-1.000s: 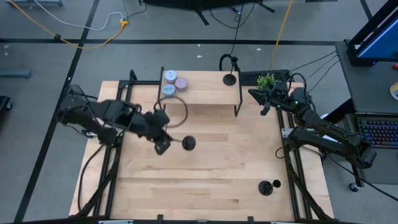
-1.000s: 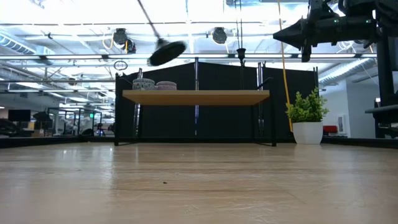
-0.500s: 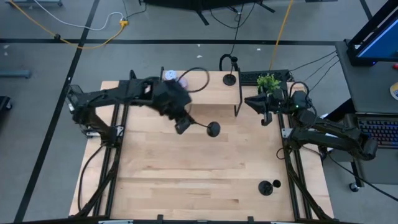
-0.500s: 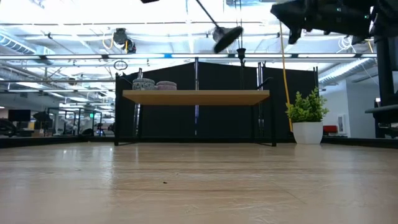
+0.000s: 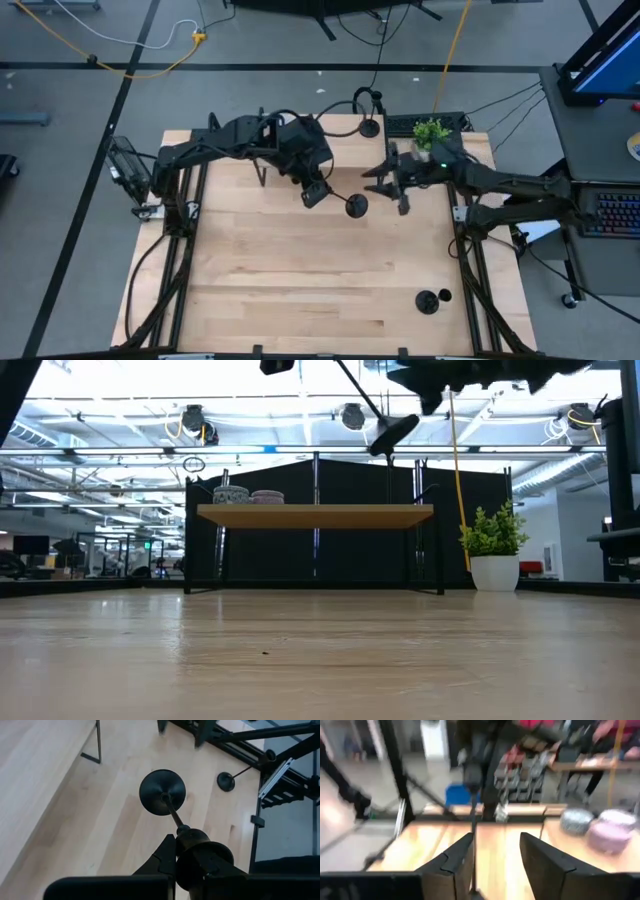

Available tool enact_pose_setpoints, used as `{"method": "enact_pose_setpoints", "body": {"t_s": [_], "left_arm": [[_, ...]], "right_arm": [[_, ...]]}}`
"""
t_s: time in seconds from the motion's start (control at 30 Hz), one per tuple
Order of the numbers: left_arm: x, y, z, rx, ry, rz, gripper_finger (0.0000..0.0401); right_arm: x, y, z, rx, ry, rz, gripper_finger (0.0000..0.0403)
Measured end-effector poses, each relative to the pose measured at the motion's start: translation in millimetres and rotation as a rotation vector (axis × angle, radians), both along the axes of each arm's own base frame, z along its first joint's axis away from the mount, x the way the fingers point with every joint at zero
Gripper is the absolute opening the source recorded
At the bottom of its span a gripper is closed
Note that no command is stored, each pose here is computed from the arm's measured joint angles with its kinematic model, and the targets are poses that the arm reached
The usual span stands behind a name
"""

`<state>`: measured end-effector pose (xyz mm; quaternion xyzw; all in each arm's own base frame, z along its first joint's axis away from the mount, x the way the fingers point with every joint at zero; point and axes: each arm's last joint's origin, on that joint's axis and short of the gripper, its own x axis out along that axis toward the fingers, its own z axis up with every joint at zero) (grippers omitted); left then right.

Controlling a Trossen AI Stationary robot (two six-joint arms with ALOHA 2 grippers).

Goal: Pick & Place candle stick holders
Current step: Put the left black candle holder on the shelf

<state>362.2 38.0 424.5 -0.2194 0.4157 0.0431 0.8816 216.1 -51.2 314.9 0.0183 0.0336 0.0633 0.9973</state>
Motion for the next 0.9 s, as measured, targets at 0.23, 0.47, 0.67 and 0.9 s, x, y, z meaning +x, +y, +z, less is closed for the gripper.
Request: {"method": "enact_pose_setpoints", "body": {"t_s": [0.23,0.47,0.67,0.9], "left_arm": [[-1.3,-0.1,-0.2,0.014,0.013,0.027,0.0014],[-2.4,-2.5,-1.5,0.030,0.034,0.034,0.0014],[-0.8,-4.4,-0.6,0.041,0.016,0.021,0.0014],[-0.1,-5.6,-0.2,0.044,0.008,0.014,0.0014]], "right_arm": [[41.5,7.4,12.4,-0.036,0.215,0.042,0.0155],[63.8,10.7,25.4,-0.039,0.208,0.073,0.0155],[78.4,13.4,16.1,-0.008,0.251,0.088,0.0155],[87.7,12.2,6.0,0.021,0.281,0.080,0.0155]]}}
